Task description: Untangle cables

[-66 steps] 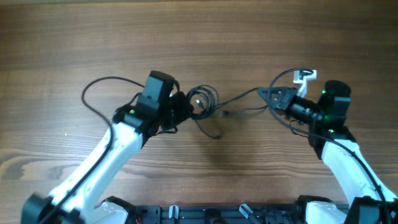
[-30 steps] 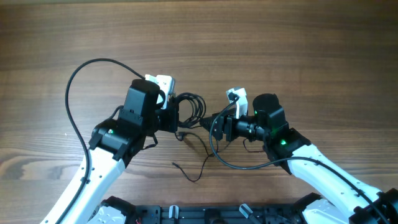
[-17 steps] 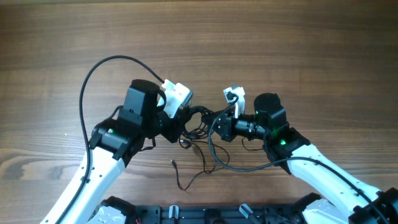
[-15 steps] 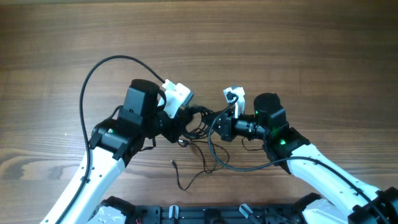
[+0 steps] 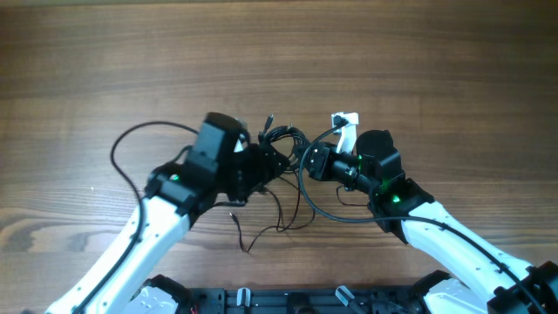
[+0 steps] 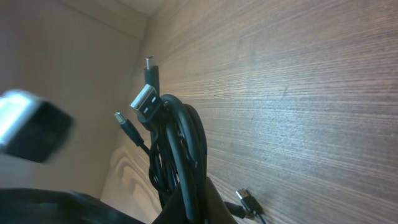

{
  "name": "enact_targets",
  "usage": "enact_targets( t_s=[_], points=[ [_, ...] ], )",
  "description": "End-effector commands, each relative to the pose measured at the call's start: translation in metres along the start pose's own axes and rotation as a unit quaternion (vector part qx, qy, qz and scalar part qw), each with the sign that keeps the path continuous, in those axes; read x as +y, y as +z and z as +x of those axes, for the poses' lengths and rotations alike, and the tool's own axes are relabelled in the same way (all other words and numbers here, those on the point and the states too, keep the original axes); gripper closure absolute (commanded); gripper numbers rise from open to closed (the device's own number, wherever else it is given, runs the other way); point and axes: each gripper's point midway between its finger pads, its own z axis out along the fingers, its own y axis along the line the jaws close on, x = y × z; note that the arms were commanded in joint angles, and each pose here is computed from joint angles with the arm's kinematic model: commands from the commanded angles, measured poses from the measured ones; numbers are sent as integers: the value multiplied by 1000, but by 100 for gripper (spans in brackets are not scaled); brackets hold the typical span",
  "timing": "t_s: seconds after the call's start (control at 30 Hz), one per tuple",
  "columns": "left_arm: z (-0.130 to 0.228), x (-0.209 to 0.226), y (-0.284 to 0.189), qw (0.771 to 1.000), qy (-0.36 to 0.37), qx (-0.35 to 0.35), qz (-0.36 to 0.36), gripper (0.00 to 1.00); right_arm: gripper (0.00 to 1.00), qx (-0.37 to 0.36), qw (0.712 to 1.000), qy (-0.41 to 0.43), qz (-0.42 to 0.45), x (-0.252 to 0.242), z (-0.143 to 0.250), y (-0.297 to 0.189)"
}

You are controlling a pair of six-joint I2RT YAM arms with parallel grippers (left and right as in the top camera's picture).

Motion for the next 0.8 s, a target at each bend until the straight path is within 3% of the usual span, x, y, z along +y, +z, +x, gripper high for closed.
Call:
enact_targets(
  t_s=[0.0,0.07,0.1,0.17,0.2,0.23,0.27,0.3,0.33,0.37,0.43,0.47,0.6,0.67,0.77],
  points=[
    [-6,21,30,991,-113,-33,-66,30,96,17,1000,17,-16,6,5,2],
    [-21,28,42,988,-108,-68,-84,32,96,27,999,16,-24,9,8,2],
    [-27,29,42,987,-106,-83,-86,41,96,36,999,16,-31,11,11,1],
    [-34,27,41,986,-103,-101,-82,88,96,41,998,17,-33,12,13,1],
    [-35,24,42,987,-101,-103,-76,96,96,41,998,17,-33,12,13,1],
    [-36,21,42,987,-95,-105,-71,96,96,40,998,18,-34,12,13,1],
    [-37,20,42,987,-94,-106,-69,95,95,39,998,18,-35,13,13,1],
    [-37,20,42,988,-94,-105,-69,82,95,38,998,17,-36,13,12,1],
    [-34,21,42,988,-96,-98,-71,48,95,36,999,15,-38,14,11,1],
    [-30,21,43,989,-98,-87,-71,29,96,36,999,14,-39,14,11,1],
    [-27,20,44,990,-100,-77,-66,14,95,36,998,14,-39,14,11,1],
    [-27,20,44,988,-114,-78,-66,1,95,36,998,14,-39,14,11,1],
    [-26,19,44,977,-187,-82,-59,0,96,40,998,10,-52,20,12,1],
    [-23,18,47,971,-217,-80,-56,15,95,41,997,24,-60,24,11,0],
    [-13,15,49,962,-261,-58,-51,24,96,41,995,71,-62,26,9,0]
  ],
)
